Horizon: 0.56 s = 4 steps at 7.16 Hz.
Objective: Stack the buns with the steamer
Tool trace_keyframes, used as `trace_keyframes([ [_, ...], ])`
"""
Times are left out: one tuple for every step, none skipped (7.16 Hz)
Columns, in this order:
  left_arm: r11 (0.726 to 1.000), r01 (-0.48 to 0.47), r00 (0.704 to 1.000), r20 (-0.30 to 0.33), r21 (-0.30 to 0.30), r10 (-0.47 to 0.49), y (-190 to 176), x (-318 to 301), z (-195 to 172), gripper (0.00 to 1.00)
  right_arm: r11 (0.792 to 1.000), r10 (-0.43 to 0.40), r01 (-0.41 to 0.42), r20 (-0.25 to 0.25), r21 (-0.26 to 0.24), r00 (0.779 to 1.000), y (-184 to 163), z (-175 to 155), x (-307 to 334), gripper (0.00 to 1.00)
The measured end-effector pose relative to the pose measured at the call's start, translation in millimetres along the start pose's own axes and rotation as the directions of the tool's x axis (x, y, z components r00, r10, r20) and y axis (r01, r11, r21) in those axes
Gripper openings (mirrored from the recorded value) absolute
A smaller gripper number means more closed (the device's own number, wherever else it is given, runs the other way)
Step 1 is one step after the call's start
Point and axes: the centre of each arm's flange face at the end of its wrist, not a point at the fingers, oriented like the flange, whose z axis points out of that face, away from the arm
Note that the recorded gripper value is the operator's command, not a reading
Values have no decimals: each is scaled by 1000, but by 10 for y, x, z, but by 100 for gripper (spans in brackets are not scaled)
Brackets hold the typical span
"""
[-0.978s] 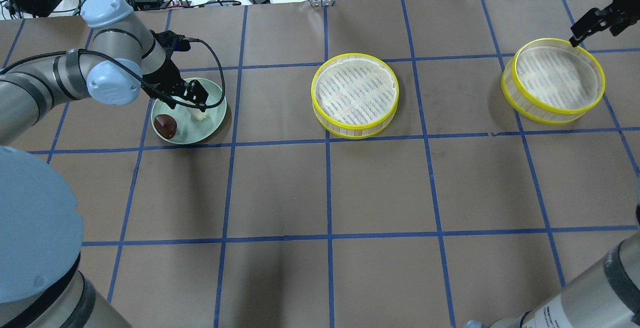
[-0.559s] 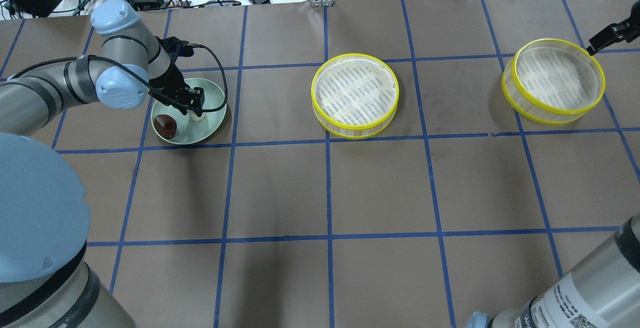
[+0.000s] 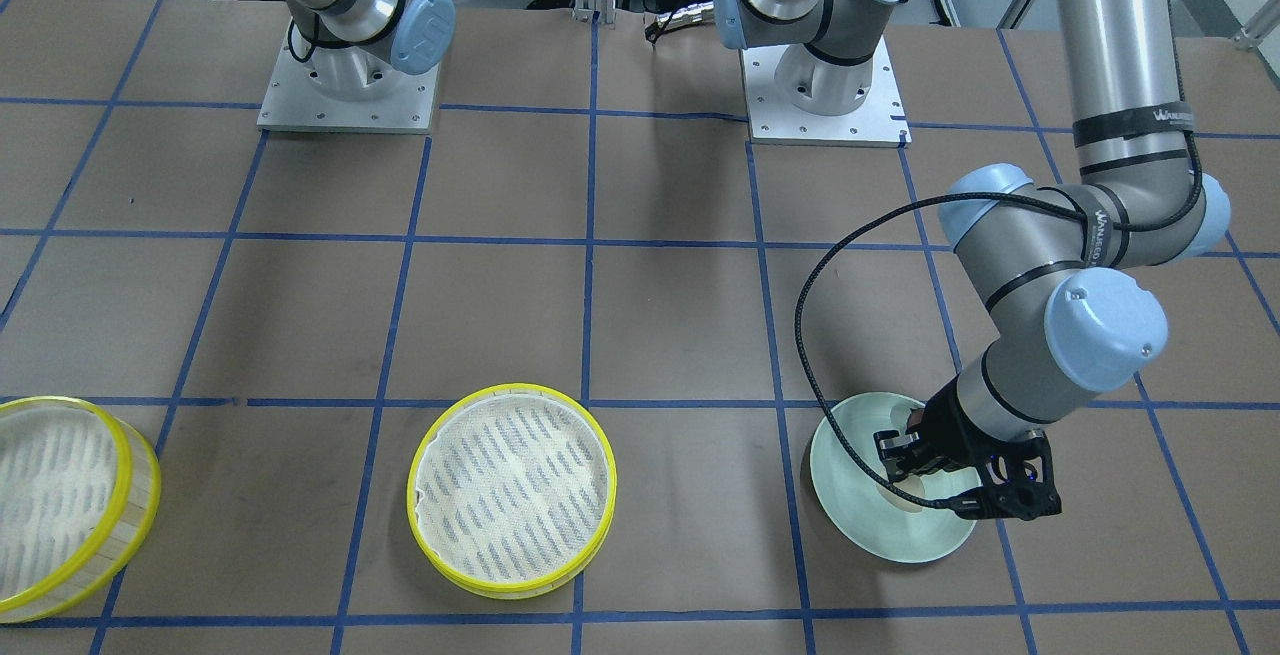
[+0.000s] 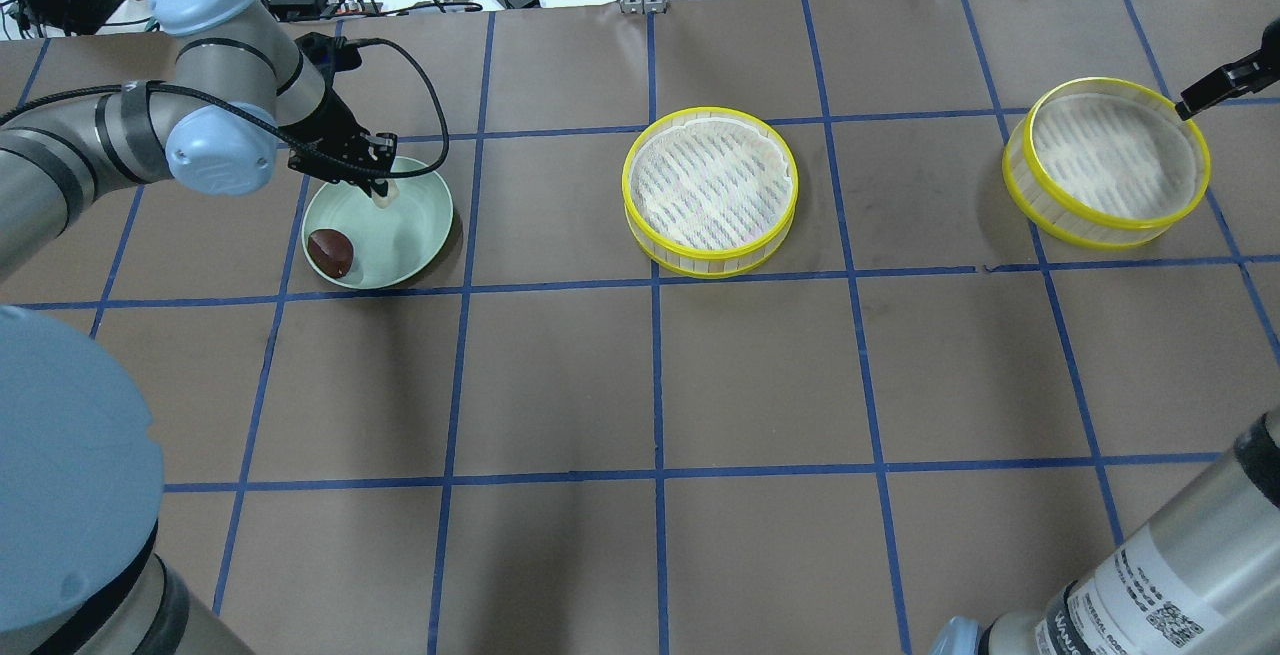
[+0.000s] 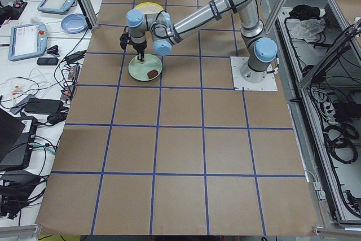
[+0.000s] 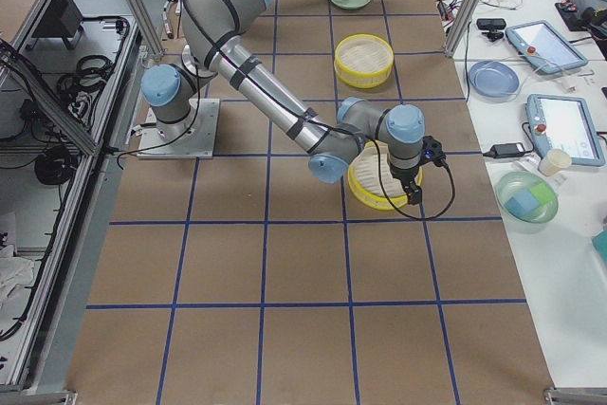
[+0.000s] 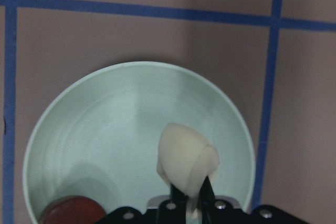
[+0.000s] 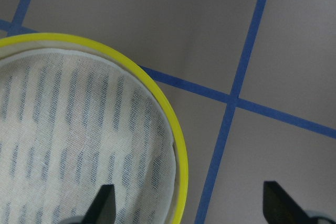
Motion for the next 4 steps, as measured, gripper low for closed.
trace_keyframes([
  [990, 137, 987, -89, 40, -133, -11, 269, -245, 0, 1000, 5, -5, 17, 0, 1000, 22, 123, 10, 95],
  [971, 228, 962, -173, 70, -214, 8, 606, -408, 0, 1000, 14, -14, 32, -6, 999, 57, 218, 24, 83],
  [952, 293, 933, -245, 91, -264, 66, 1031, -465, 0, 1000, 23, -22, 42, -16, 999, 95, 299, 37, 69],
  [941, 326, 906, -311, 85, -286, 173, 1460, -442, 0, 999, 34, -32, 53, -34, 998, 144, 385, 48, 58],
])
